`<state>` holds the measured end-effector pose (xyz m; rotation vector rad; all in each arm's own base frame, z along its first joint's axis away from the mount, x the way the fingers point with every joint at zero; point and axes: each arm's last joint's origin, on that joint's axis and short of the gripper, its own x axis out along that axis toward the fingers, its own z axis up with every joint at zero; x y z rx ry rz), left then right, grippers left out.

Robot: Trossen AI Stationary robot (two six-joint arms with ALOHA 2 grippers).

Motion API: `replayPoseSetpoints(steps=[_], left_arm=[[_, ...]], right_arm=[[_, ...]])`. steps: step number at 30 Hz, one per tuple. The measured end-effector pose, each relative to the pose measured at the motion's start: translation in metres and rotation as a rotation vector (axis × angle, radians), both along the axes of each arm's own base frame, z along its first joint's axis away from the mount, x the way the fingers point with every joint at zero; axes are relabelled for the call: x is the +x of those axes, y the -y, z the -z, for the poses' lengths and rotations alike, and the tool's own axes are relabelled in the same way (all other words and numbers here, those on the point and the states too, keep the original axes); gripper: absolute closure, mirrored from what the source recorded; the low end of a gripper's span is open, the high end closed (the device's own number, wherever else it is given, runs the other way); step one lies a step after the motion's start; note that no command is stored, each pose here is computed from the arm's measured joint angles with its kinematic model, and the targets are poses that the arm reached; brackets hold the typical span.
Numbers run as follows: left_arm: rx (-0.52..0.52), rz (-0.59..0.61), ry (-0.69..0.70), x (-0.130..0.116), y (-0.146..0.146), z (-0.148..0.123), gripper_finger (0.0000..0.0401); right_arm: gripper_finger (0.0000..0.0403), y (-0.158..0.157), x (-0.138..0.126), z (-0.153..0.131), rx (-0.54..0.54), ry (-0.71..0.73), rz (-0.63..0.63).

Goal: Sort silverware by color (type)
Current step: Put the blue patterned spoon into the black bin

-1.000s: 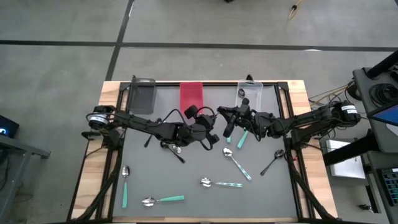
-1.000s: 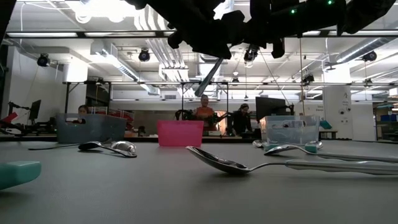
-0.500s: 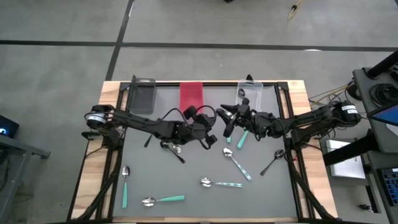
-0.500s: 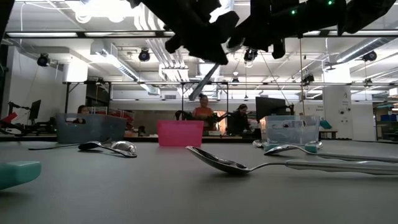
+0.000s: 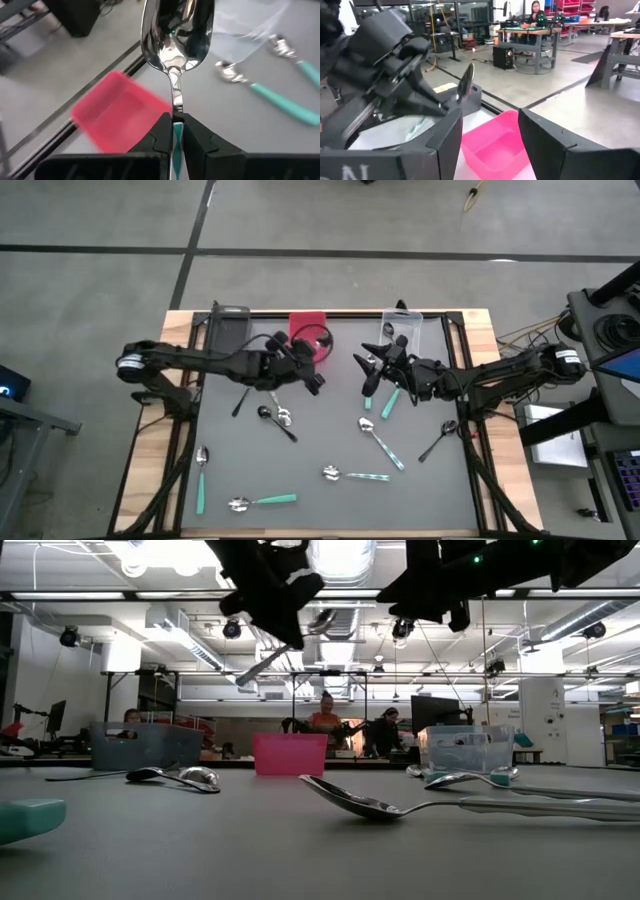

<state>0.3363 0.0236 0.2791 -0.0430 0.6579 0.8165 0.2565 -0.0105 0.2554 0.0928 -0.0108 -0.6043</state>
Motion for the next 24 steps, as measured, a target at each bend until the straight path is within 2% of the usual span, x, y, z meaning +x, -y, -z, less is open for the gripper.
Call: replayPoseSetpoints(steps=[8, 16, 24], left_arm=[[-0.025, -0.125, -0.072, -0.045, -0.038, -0.026, 0.0393], [-0.24, -0.256, -0.077, -0.099, -0.102, -0.037, 0.0393], [-0.432, -0.48, -0.226, -0.151, -0.151, -0.021, 0.0393]], right_arm=[[0.0218, 0.0, -0.007, -0.004, 0.0, -0.021, 0.003], [0.0218, 0.0, -0.009, -0.005, 0.0, -0.029, 0.003], [0.0218, 0.0, -0.009, -0.004, 0.0, -0.039, 0.003]])
